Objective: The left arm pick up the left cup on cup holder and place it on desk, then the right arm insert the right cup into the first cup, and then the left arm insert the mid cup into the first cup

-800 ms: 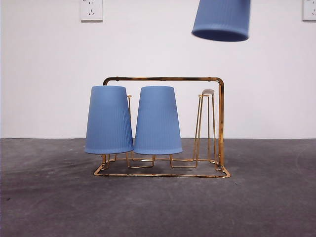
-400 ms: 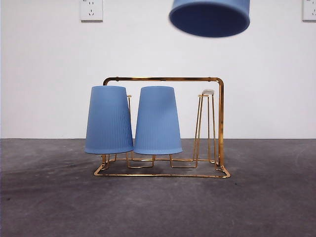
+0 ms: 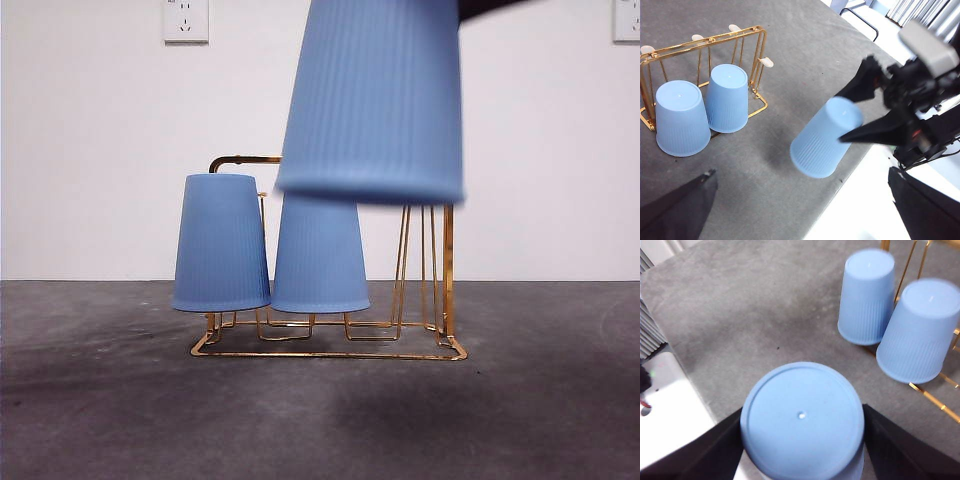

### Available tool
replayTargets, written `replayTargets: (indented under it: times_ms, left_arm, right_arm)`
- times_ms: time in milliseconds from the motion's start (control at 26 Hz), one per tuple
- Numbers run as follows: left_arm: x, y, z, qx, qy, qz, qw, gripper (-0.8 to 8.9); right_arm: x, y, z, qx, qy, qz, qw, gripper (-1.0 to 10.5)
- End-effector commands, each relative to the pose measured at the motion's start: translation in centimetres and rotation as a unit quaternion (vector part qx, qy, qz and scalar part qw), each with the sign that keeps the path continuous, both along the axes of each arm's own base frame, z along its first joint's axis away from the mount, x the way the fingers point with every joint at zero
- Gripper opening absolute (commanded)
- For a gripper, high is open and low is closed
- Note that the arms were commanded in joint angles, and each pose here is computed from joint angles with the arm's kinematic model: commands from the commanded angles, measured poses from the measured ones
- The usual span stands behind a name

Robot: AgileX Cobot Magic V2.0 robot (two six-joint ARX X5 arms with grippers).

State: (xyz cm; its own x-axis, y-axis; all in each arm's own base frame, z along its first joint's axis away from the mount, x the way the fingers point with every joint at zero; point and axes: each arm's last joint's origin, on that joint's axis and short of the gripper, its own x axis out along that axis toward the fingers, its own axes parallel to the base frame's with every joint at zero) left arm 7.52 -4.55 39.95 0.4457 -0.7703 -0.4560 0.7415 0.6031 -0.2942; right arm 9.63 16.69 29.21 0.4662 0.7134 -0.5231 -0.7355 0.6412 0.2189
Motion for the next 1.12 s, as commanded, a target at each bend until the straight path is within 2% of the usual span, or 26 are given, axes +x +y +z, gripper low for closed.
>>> replayTargets:
  times_ms: [39,193,385,847,1117]
  left_arm:
    - [-0.1,0.0,0.5,-0.006,-0.006,-0.001,1.000,5.62]
    - [-0.1,0.0,0.5,-0.006,-0.006,-0.003,1.000,5.62]
    - [-0.1,-0.1,0.5,-0.006,-0.006,-0.004,1.000,5.62]
    - [-0.1,-0.1,0.5,-0.007,-0.005,-0.003,1.000,5.62]
    - [-0.1,-0.1,0.5,-0.007,-0.005,-0.003,1.000,5.62]
  right_arm:
    - [-0.1,0.5,-1.5,0.017,0.012,-0.017,1.000,2.9]
    - [0.0,0.7,-4.3,0.026,0.021,-0.034,0.999,2.9]
    - [0.4,1.2,-6.7,0.008,0.031,-0.045,0.998,2.9]
    - [1.5,3.2,-9.2,-0.026,0.029,-0.048,0.998,2.9]
    - [1.6,3.2,-9.3,-0.050,0.000,-0.049,0.998,2.9]
